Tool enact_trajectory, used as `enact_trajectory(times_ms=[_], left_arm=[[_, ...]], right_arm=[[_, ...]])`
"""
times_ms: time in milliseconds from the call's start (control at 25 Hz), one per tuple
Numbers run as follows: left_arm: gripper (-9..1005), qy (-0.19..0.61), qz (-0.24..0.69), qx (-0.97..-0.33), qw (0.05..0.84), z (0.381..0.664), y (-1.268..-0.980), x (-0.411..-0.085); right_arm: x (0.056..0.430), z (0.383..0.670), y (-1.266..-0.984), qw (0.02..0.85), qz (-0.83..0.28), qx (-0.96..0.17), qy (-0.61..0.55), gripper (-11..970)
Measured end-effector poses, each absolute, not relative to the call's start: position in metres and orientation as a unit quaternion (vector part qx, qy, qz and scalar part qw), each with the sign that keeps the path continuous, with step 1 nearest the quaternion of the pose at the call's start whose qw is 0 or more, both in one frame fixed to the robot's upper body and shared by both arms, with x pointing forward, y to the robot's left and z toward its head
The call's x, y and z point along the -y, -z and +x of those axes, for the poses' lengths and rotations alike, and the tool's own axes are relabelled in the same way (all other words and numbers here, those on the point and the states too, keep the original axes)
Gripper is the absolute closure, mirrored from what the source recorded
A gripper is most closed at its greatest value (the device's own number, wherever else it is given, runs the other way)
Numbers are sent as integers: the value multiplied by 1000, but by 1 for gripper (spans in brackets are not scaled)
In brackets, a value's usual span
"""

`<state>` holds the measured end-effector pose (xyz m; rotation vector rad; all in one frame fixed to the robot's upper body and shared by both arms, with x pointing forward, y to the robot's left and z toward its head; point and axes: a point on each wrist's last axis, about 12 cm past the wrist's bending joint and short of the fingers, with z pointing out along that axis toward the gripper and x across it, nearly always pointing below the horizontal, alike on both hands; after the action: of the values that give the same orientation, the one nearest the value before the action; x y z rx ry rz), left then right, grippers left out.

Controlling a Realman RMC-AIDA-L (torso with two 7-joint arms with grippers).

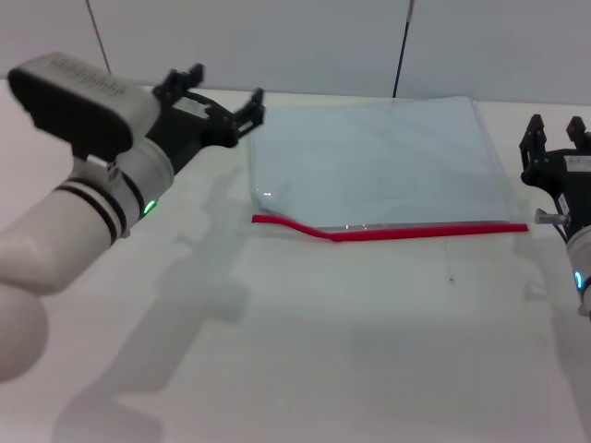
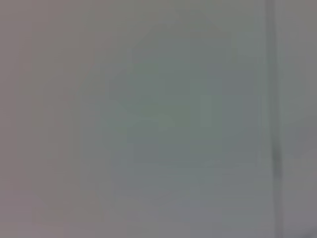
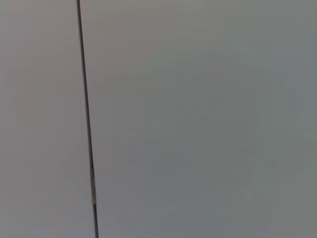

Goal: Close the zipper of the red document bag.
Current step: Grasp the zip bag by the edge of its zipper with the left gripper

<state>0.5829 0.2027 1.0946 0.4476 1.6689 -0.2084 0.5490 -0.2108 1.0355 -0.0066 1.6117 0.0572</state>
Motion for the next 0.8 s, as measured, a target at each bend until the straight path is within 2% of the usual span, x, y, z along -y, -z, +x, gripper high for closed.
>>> enact_trajectory(times_ms=[480,800], left_arm=[[108,36,433,-733,523,579,-1131,-191],[107,-9,549,-726,413,581,-1139,-179]], right_arm=[[209,550,-1036,691,-5,-722,-28,487],[206,554,-1036,685,-11,-727,-33,489]])
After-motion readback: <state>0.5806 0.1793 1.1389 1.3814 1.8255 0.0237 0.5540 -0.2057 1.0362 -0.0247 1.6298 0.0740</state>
